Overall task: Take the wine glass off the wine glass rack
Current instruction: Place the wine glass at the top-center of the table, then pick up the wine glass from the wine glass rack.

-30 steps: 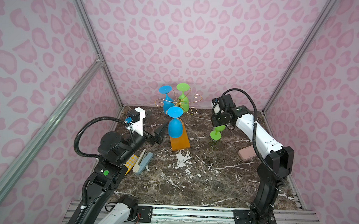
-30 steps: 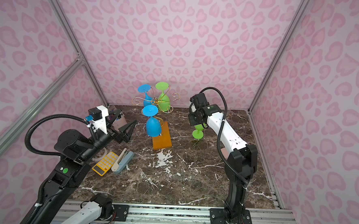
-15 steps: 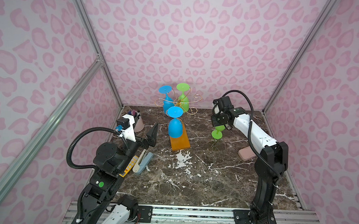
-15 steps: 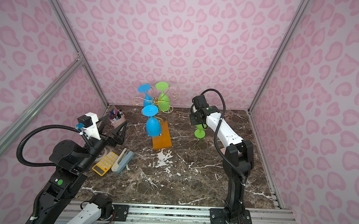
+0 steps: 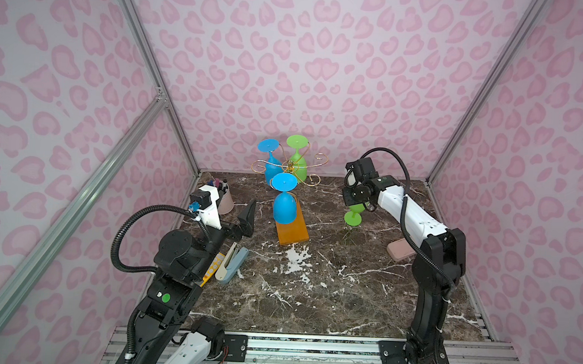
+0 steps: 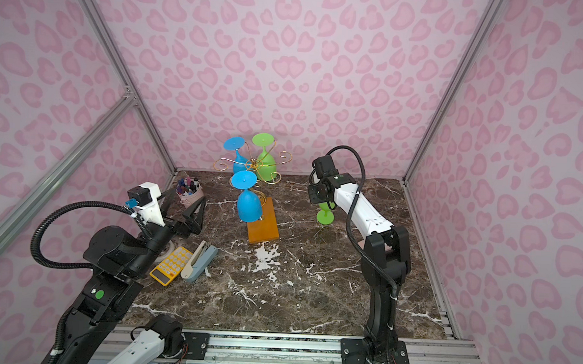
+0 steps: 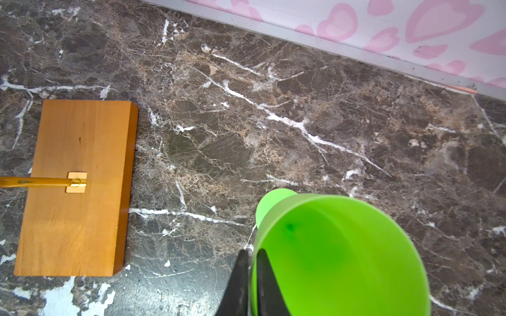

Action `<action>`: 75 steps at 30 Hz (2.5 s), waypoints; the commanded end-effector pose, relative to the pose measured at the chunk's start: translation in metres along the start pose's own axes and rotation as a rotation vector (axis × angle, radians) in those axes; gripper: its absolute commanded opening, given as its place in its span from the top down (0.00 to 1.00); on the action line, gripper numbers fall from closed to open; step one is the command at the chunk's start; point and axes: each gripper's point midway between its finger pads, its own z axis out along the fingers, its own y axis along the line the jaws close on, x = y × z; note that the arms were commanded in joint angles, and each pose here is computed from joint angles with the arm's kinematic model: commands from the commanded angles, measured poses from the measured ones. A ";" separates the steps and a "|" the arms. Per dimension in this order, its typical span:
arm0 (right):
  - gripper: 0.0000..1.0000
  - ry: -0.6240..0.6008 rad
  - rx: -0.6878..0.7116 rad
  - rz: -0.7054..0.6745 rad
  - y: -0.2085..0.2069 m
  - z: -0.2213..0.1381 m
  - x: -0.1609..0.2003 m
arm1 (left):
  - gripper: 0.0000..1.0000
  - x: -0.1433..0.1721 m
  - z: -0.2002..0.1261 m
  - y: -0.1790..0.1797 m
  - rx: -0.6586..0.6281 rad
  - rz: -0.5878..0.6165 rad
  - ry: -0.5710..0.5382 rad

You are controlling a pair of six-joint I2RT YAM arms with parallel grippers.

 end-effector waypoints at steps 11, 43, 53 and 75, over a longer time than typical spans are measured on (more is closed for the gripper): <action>0.73 -0.056 0.002 0.025 -0.009 -0.040 -0.018 | 0.02 -0.002 0.002 0.012 -0.072 -0.016 -0.018; 0.60 -0.498 -0.665 0.175 0.100 -0.242 -0.029 | 0.11 0.023 0.036 0.002 0.002 -0.257 0.141; 0.59 -0.449 -0.763 0.139 0.152 -0.242 -0.024 | 0.17 0.014 0.058 0.009 0.145 -0.559 0.211; 0.59 -0.422 -0.760 0.100 0.175 -0.231 -0.030 | 0.22 0.053 0.081 0.023 0.204 -0.694 0.344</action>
